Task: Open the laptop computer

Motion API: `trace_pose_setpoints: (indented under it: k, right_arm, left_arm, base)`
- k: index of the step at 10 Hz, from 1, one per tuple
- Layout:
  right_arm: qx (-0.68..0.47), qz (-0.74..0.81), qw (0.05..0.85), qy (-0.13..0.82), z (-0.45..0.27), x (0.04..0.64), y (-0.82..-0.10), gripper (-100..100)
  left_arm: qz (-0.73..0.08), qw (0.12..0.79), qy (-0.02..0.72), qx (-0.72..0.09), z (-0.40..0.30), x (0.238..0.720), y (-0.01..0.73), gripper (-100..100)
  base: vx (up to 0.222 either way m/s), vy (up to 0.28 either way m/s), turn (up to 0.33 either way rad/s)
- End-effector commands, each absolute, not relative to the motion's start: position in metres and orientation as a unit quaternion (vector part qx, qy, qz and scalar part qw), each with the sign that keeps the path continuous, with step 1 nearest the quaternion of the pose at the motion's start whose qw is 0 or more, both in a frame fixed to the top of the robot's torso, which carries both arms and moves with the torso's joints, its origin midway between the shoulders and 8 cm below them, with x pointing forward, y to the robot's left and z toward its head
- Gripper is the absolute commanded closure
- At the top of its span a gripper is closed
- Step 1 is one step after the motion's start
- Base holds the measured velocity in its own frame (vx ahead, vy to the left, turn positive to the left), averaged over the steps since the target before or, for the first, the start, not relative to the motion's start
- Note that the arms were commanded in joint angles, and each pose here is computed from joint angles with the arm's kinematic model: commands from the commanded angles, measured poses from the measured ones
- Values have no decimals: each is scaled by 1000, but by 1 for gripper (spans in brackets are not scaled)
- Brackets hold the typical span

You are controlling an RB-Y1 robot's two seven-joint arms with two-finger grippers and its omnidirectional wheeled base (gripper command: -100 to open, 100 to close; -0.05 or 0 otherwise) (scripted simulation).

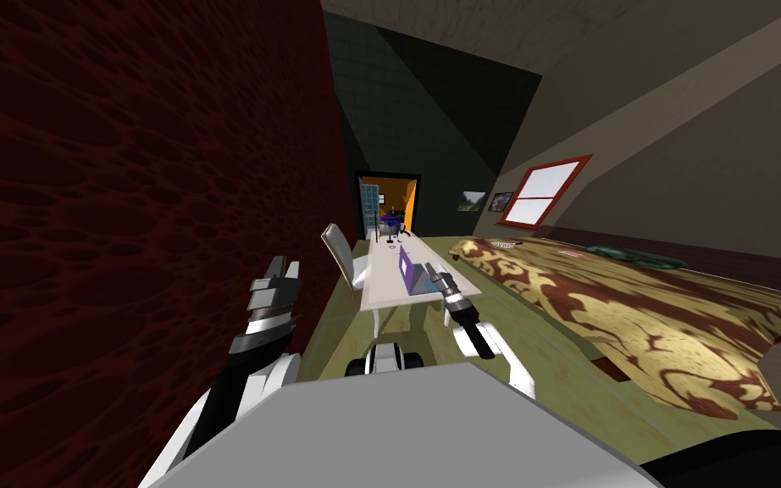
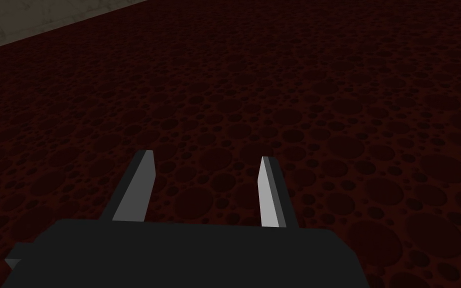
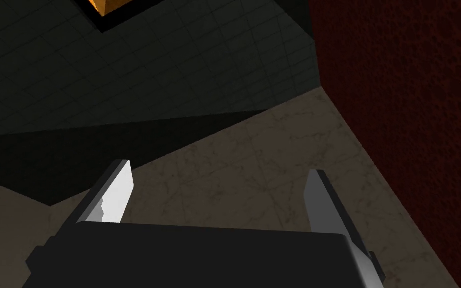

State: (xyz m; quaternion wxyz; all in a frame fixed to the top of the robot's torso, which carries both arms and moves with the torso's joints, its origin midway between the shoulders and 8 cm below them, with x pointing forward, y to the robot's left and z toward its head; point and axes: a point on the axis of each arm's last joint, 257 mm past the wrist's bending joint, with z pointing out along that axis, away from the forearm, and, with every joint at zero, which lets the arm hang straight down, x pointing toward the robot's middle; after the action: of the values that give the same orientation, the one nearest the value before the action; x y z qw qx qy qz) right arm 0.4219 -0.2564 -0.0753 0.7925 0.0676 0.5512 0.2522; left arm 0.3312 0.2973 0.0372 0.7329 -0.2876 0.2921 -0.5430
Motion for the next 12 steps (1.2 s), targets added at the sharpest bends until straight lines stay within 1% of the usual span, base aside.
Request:
trace_pose_setpoints:
  k: [1,5,8,12]
  right_arm:
    - [38,202,797,567,-86,429,-261,-100]
    - [-18,108,795,597,-111,444,-273,-100]
    - [-44,69,792,605,-120,448,-278,-100]
    - [-111,-30,771,626,-147,462,-295,-100]
  left_arm:
    - [-543,733,292,-288,37,331,297,0]
    - [-543,733,292,-288,37,331,297,0]
    - [-543,733,292,-288,37,331,297,0]
    - [-543,733,292,-288,37,331,297,0]
  base:
    - [5,65,2]
    - [9,63,9]
    - [0,57,7]
    - [-1,62,9]
